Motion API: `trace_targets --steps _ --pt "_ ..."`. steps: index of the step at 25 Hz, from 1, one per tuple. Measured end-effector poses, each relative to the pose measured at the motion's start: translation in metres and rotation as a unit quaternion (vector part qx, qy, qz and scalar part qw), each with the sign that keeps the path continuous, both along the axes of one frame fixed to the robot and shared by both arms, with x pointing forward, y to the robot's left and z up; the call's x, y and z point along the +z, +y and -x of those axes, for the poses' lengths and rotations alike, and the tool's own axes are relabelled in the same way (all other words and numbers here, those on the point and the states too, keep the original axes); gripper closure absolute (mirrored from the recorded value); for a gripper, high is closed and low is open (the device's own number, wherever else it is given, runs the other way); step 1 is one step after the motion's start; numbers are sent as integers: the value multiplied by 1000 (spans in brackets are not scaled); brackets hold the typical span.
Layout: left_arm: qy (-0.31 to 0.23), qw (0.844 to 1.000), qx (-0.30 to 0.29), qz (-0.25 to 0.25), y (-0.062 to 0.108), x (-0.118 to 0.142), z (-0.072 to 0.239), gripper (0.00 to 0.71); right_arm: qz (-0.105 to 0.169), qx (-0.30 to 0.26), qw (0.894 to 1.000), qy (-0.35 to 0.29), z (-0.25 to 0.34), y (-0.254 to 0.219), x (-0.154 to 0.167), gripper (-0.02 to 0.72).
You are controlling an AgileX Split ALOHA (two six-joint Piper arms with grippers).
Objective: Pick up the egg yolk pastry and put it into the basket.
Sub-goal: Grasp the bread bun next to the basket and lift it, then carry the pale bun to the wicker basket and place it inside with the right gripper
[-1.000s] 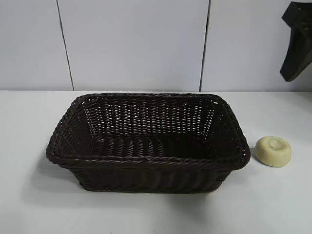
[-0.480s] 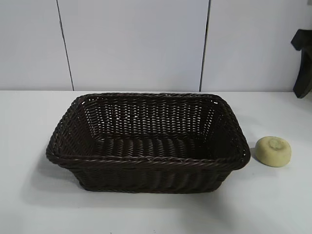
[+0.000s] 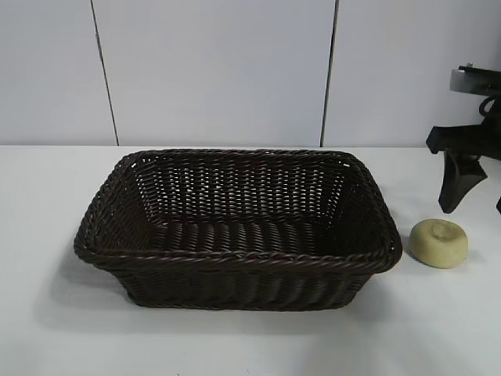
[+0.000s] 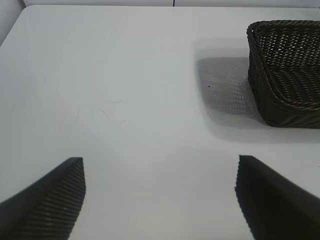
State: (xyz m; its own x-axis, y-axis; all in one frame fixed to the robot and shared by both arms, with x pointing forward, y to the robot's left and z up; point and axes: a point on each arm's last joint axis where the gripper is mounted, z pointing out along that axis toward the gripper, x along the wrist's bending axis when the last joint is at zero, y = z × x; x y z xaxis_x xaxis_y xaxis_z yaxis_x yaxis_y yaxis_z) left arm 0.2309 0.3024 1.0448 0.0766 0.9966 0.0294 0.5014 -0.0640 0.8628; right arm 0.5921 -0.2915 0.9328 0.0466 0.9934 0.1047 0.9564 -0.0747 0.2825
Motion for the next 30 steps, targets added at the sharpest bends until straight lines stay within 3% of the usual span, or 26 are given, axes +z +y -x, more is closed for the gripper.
trace_targets --steps 7,9,10,14,16,19,30 --pt "0 1000 0 0 0 0 0 112 -7 -10 1000 21 -5 1 -27 207" --pt "0 1000 0 0 0 0 0 112 -8 -11 1000 24 -6 1 -30 239" --pt "0 1000 0 0 0 0 0 112 -8 -12 1000 23 -6 1 -30 282" --pt "0 1000 0 0 0 0 0 112 -9 -12 1000 23 -6 1 -29 591" --pt "0 1000 0 0 0 0 0 112 -10 -12 1000 22 -5 1 -25 643" --pt "0 1000 0 0 0 0 0 112 -12 -9 1000 16 -1 2 -10 653" --pt "0 1000 0 0 0 0 0 112 -19 7 998 -57 40 4 95 659"
